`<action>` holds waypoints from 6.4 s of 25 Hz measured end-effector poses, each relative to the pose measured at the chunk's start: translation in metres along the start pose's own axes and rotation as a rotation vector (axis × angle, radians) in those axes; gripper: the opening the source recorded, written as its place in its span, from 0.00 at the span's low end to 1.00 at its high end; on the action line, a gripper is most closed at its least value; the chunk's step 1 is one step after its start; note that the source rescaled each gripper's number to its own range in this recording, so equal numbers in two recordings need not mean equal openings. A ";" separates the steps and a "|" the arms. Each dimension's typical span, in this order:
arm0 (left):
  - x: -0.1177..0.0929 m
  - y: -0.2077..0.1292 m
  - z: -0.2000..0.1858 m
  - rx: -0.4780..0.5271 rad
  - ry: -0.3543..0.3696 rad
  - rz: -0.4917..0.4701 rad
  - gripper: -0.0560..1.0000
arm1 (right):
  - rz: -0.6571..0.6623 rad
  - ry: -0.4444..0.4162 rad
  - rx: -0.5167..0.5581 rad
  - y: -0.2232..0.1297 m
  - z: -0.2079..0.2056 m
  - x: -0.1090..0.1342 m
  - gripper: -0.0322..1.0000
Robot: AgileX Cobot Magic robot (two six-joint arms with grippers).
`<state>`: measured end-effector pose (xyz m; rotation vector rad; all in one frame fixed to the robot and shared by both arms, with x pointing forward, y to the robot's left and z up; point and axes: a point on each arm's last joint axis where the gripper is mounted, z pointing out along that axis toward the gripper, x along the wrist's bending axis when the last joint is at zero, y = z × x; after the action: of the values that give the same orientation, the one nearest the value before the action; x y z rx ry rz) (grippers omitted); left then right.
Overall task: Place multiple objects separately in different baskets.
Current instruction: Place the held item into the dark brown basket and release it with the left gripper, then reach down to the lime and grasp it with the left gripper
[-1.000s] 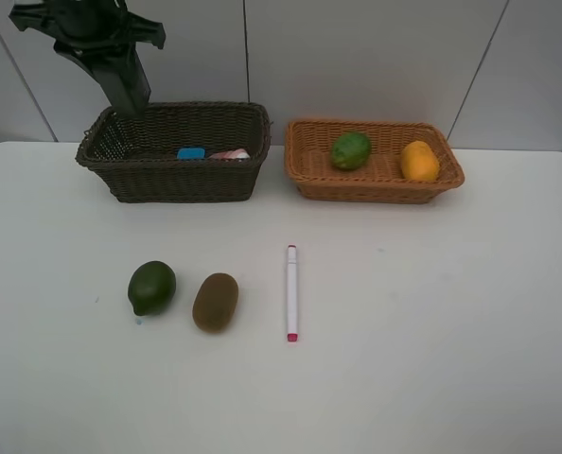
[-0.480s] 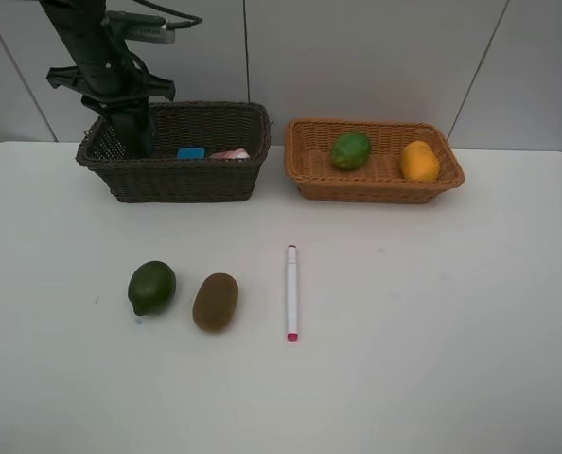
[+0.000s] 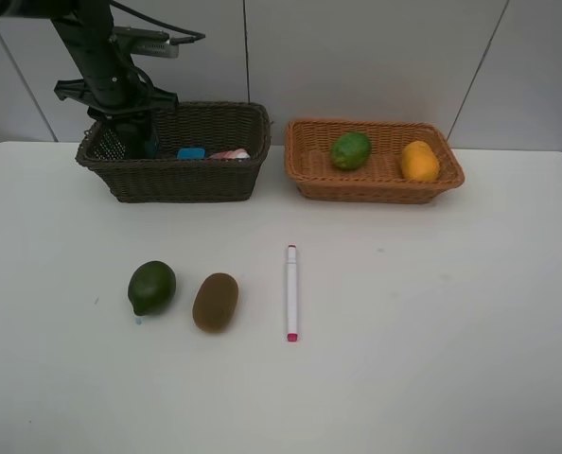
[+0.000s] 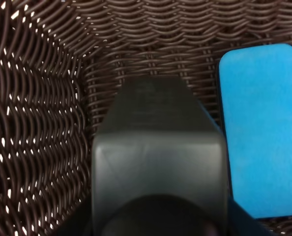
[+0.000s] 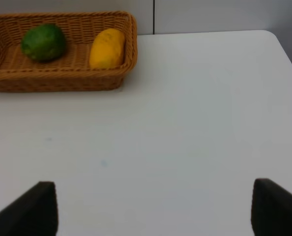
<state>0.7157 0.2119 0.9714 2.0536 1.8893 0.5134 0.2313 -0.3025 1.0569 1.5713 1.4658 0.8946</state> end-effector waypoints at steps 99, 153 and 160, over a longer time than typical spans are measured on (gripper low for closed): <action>-0.073 -0.191 -0.095 0.337 -0.174 0.117 0.96 | 0.000 0.000 0.000 0.000 0.000 0.000 0.98; -0.076 -0.215 -0.008 0.311 -0.150 0.098 0.96 | 0.000 0.000 0.000 0.000 0.000 0.000 0.98; -0.076 -0.215 -0.008 0.311 -0.151 0.097 0.66 | 0.000 0.000 0.000 0.000 0.000 0.000 0.98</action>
<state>0.5162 0.1546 0.8771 2.3119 1.8837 0.0832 0.2313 -0.3025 1.0569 1.5713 1.4658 0.8946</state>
